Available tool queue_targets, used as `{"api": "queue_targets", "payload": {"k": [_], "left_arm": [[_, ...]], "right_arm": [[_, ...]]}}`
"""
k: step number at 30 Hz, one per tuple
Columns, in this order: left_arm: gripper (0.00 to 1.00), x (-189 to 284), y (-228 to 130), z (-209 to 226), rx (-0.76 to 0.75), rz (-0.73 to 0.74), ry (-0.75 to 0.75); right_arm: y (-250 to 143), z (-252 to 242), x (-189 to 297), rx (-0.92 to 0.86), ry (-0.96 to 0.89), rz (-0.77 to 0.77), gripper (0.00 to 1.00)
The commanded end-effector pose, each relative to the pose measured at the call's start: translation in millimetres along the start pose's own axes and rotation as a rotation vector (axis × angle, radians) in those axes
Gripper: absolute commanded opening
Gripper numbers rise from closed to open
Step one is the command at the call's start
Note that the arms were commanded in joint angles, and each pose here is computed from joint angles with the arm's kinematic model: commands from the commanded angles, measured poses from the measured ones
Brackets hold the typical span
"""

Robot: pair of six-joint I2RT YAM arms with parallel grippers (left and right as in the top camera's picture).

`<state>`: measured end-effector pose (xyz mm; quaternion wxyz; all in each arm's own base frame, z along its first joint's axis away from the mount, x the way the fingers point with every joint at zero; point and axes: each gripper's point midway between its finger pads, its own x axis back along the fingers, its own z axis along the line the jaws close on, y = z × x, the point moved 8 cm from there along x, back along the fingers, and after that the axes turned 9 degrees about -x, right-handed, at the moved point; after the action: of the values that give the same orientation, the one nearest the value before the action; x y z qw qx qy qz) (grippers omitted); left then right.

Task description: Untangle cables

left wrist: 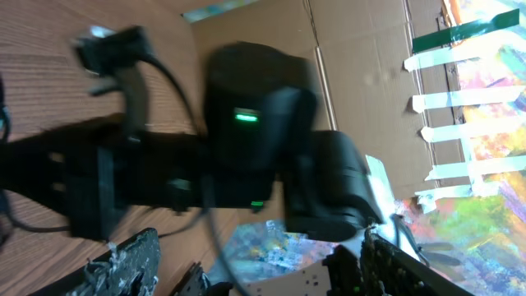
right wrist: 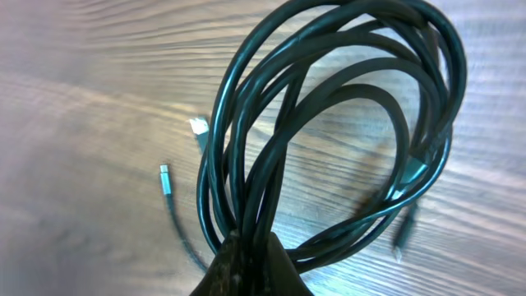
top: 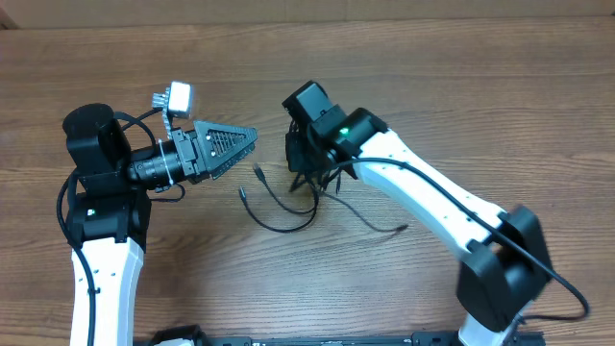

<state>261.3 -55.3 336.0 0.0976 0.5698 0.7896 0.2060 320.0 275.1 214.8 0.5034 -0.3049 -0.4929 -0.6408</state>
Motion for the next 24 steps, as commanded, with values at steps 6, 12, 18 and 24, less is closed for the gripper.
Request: {"api": "queue_targets", "payload": {"k": [6, 12, 18, 24], "left_arm": [[0.78, 2, 5, 3, -0.06, -0.041, 0.042], [0.78, 2, 5, 5, -0.048, -0.056, 0.063], [0.77, 2, 4, 6, -0.038, -0.053, 0.063], [0.66, 2, -12, 19, 0.164, -0.018, 0.104]], "right_arm": [[-11, 34, 101, 0.392, 0.366, -0.049, 0.04], [-28, 31, 137, 0.475, 0.428, -0.047, 0.04], [-35, 26, 146, 0.494, 0.42, -0.037, 0.04], [-26, 21, 144, 0.508, 0.329, -0.104, 0.04]]}}
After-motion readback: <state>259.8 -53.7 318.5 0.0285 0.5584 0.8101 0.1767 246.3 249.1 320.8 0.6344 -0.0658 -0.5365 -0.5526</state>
